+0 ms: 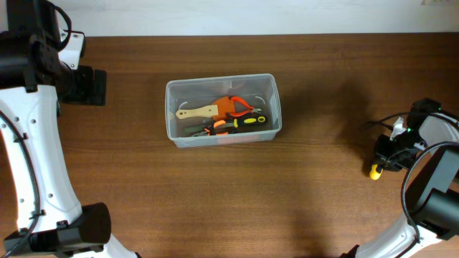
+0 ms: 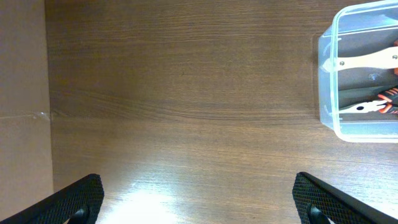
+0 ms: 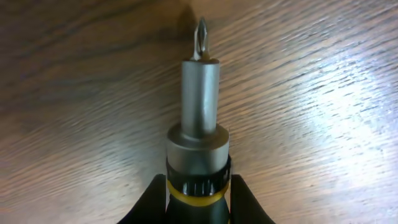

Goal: Pack container

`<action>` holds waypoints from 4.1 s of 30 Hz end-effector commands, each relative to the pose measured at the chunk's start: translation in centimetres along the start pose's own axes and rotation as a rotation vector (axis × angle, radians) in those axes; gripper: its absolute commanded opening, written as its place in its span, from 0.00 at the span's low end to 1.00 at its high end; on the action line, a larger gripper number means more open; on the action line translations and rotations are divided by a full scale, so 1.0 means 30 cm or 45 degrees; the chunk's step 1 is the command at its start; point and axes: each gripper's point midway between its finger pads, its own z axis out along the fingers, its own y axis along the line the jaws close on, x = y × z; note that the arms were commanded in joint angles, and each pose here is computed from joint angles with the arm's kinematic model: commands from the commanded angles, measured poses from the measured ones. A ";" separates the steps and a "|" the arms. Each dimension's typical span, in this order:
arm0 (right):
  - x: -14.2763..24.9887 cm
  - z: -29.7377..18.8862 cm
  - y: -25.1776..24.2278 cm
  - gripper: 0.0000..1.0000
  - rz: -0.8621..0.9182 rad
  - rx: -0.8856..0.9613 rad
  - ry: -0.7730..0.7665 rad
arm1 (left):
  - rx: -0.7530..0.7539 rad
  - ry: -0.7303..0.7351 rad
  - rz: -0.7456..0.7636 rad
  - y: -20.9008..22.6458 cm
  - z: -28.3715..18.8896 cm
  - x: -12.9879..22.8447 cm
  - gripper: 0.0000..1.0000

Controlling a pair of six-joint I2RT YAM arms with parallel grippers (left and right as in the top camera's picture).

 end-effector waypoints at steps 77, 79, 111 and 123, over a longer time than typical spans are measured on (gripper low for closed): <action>0.014 -0.719 0.690 0.04 -0.377 -0.091 -0.515 | 0.456 -0.270 -0.050 -0.187 -0.048 -0.158 0.99; 0.016 -0.696 0.675 0.04 -0.360 -0.100 -0.474 | 0.455 -0.270 -0.050 -0.186 -0.048 -0.157 0.99; 0.724 -1.652 0.493 0.99 -0.694 -0.470 -1.744 | 0.452 -0.268 -0.050 -0.185 -0.047 -0.156 0.99; 0.690 -1.639 0.334 0.99 -0.464 -0.188 -1.787 | 0.452 -0.268 -0.050 -0.185 -0.047 -0.157 0.99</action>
